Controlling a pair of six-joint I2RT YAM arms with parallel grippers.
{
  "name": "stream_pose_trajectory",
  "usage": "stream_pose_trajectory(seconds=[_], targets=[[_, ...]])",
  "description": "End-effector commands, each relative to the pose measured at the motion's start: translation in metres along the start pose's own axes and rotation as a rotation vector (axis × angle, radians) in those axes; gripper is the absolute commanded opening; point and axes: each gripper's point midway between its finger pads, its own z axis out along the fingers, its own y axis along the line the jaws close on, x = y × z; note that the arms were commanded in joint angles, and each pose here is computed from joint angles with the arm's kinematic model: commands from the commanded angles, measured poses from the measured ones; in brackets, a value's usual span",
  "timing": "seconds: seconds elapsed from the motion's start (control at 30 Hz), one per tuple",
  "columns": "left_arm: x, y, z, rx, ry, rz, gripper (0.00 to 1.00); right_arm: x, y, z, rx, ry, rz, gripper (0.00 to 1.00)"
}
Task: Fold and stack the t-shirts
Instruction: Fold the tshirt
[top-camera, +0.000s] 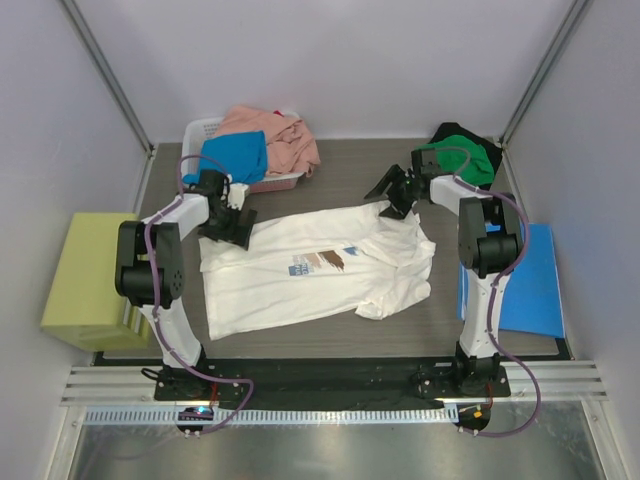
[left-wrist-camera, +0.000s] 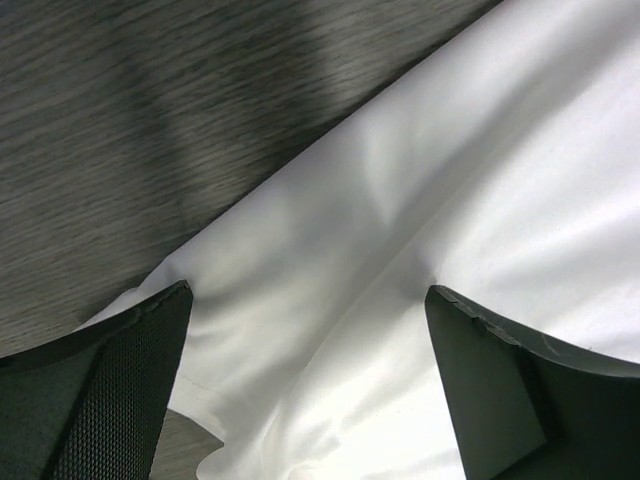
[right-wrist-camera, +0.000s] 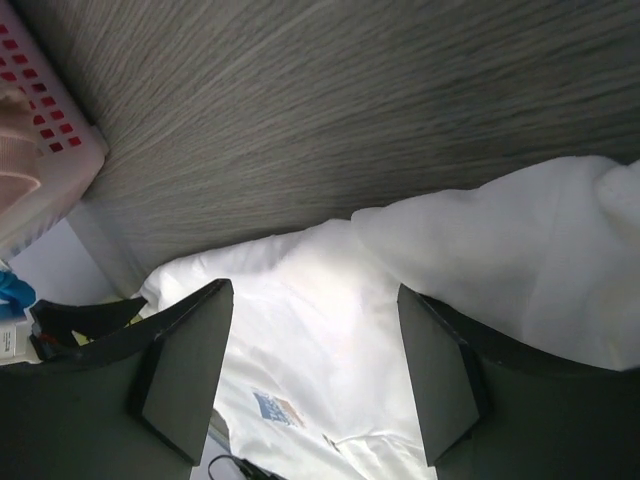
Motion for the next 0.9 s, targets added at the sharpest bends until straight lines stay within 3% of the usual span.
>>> stream_pose_trajectory(seconds=[0.0, 0.23, 0.5, 0.87], targets=[[0.016, -0.004, -0.010, 0.016, 0.039, -0.023, 1.00, -0.050, -0.050, -0.008, 0.185, -0.161, -0.018, 0.73], [0.015, -0.004, -0.014, 0.017, 0.034, -0.017, 1.00, -0.090, -0.090, -0.031, 0.306, -0.237, -0.002, 0.73], [0.015, -0.006, -0.015, 0.025, 0.030, -0.017, 1.00, -0.092, -0.099, -0.031, 0.326, -0.229, -0.010, 0.74], [0.016, -0.004, -0.018, 0.012, 0.026, -0.009, 1.00, -0.062, -0.025, -0.048, 0.148, -0.183, -0.078, 0.80]])
